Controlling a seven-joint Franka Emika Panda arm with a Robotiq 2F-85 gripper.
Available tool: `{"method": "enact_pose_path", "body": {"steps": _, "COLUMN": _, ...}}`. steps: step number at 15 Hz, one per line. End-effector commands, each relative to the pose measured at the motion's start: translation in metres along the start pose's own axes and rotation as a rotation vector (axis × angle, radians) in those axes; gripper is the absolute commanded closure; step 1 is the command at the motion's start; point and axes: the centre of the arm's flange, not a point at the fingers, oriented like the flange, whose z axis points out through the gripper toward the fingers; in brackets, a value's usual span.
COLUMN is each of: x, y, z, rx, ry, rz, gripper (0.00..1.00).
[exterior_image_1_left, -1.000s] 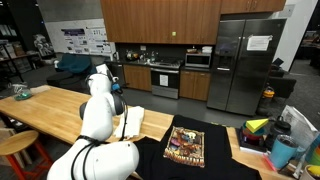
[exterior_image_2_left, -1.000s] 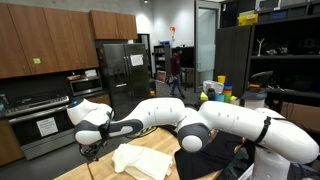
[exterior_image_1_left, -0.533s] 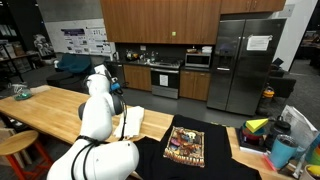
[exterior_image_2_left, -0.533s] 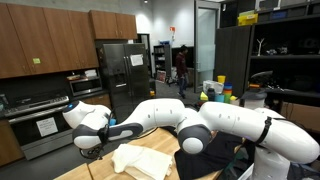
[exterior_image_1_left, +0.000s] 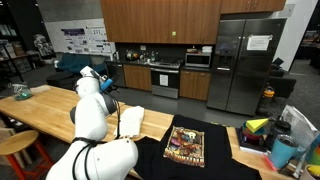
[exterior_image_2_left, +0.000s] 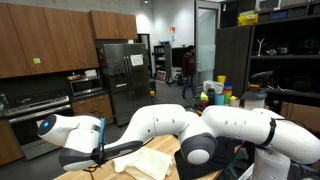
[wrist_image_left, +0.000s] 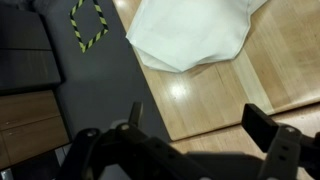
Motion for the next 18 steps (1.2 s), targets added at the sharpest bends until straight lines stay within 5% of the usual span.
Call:
{"method": "enact_pose_path", "body": {"steps": 1, "x": -0.068, "y": -0.036, "z": -0.015, "rx": -0.114, "ry": -0.026, "rz": -0.045, "gripper": 0.0}}
{"method": "enact_pose_path", "body": {"steps": 8, "x": -0.071, "y": -0.047, "z": -0.034, "rx": -0.103, "ry": -0.014, "rz": 0.013, "gripper": 0.0}}
{"method": "enact_pose_path", "body": {"steps": 18, "x": -0.067, "y": -0.012, "z": -0.02, "rx": 0.093, "ry": 0.101, "rz": -0.001, "gripper": 0.0}}
